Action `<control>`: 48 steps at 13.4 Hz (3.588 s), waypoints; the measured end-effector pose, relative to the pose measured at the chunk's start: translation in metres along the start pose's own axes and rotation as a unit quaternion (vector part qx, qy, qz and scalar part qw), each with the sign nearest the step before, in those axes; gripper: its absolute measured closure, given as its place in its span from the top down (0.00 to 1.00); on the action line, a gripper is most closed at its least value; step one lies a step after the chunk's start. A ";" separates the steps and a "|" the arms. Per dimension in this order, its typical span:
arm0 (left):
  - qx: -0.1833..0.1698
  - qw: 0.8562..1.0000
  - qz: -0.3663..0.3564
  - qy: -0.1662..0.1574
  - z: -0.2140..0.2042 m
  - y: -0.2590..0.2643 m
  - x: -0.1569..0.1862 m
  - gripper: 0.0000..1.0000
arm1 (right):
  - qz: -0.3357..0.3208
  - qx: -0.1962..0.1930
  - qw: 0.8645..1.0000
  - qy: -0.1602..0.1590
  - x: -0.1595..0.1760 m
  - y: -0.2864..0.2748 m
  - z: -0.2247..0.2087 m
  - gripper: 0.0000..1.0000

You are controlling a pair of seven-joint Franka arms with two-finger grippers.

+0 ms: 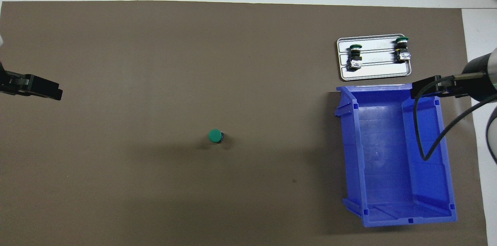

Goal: Place and press button with both arms

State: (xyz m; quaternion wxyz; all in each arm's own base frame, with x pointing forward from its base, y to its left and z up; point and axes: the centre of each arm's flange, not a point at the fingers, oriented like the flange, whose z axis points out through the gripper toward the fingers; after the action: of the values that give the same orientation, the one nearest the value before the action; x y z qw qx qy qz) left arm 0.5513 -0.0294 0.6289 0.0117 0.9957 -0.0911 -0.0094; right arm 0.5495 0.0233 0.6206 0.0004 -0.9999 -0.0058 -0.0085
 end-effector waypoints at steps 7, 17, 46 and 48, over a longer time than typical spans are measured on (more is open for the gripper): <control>0.000 1.000 0.000 0.000 0.000 0.000 0.000 1.00 | 0.000 0.000 1.000 0.000 0.000 0.000 0.000 1.00; 0.000 1.000 -0.001 0.000 0.000 0.000 0.000 1.00 | 0.003 0.000 1.000 0.000 0.000 0.004 0.000 1.00; 0.000 1.000 -0.001 0.000 0.000 0.000 0.000 1.00 | 0.236 -0.014 0.970 0.053 0.000 -0.486 0.239 0.78; 0.000 1.000 -0.001 0.000 0.000 0.000 0.000 1.00 | 0.231 -0.012 0.971 0.063 0.002 -0.486 0.241 0.78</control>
State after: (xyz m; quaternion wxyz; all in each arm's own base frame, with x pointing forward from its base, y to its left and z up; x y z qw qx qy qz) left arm 0.5512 -0.0294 0.6289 0.0118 0.9958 -0.0903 -0.0098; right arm 0.5495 0.5098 0.3800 -0.0094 -0.9716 0.2254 -0.0709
